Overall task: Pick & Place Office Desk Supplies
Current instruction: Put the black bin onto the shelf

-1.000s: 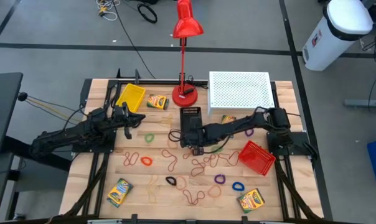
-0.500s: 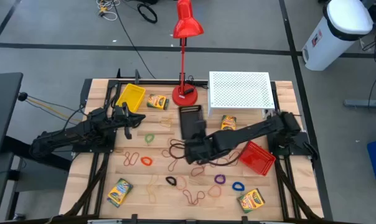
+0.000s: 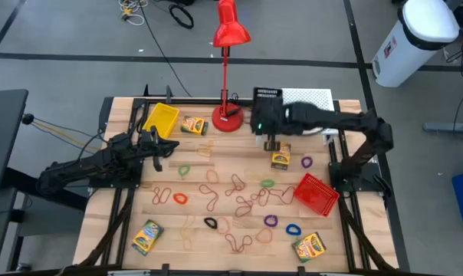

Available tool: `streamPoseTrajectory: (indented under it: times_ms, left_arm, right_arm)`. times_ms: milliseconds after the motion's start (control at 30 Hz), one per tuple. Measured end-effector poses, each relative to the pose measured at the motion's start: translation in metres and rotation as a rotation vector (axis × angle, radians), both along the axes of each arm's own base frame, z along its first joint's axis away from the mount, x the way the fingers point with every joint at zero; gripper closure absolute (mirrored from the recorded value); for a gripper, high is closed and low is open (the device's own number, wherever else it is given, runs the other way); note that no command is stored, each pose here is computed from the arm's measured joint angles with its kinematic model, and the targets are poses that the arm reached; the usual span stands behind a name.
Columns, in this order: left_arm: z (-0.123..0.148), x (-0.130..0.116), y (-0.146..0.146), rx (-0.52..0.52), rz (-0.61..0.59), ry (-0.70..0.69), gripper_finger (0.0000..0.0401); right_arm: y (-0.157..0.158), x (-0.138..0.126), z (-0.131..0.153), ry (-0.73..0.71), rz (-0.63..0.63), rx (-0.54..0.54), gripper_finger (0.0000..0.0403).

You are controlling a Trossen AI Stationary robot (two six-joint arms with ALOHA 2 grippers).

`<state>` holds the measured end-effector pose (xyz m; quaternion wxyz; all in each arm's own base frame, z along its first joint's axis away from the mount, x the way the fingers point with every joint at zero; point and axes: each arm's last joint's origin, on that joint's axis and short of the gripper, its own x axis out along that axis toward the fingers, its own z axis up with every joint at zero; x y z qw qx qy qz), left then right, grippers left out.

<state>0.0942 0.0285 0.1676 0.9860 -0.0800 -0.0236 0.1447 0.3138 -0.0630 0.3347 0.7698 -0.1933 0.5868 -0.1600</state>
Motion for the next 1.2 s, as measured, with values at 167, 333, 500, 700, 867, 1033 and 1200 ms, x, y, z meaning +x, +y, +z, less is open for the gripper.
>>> streamPoseTrajectory:
  times_ms: [167, 333, 500, 700, 867, 1033, 1200]
  left_arm:
    - [0.000, 0.000, 0.000, 0.000, 0.000, 0.000, 0.0393]
    - [0.000, 0.000, 0.000, 0.000, 0.001, 0.000, 0.0393]
    - [0.000, 0.000, 0.000, 0.000, 0.001, 0.000, 0.0393]
    - [0.000, 0.000, 0.000, 0.000, 0.000, 0.000, 0.0393]
    - [0.000, 0.000, 0.000, 0.000, 0.000, 0.000, 0.0393]
    - [0.000, 0.000, 0.000, 0.000, 0.001, 0.000, 0.0393]
    - [0.000, 0.000, 0.000, 0.000, 0.001, 0.000, 0.0393]
  right_arm:
    - [-0.040, -0.015, -0.018, -0.018, -0.002, 0.066, 0.0389]
    - [-0.053, -0.020, -0.022, -0.045, 0.019, 0.081, 0.0392]
    - [-0.053, -0.021, -0.027, -0.039, 0.025, 0.108, 0.0388]
    - [-0.052, -0.022, -0.033, -0.032, 0.016, 0.132, 0.0389]
    - [-0.052, -0.021, -0.033, -0.041, 0.002, 0.136, 0.0382]
    - [-0.052, -0.021, -0.033, -0.034, 0.009, 0.123, 0.0383]
    - [-0.052, -0.021, -0.033, -0.031, 0.014, 0.122, 0.0382]
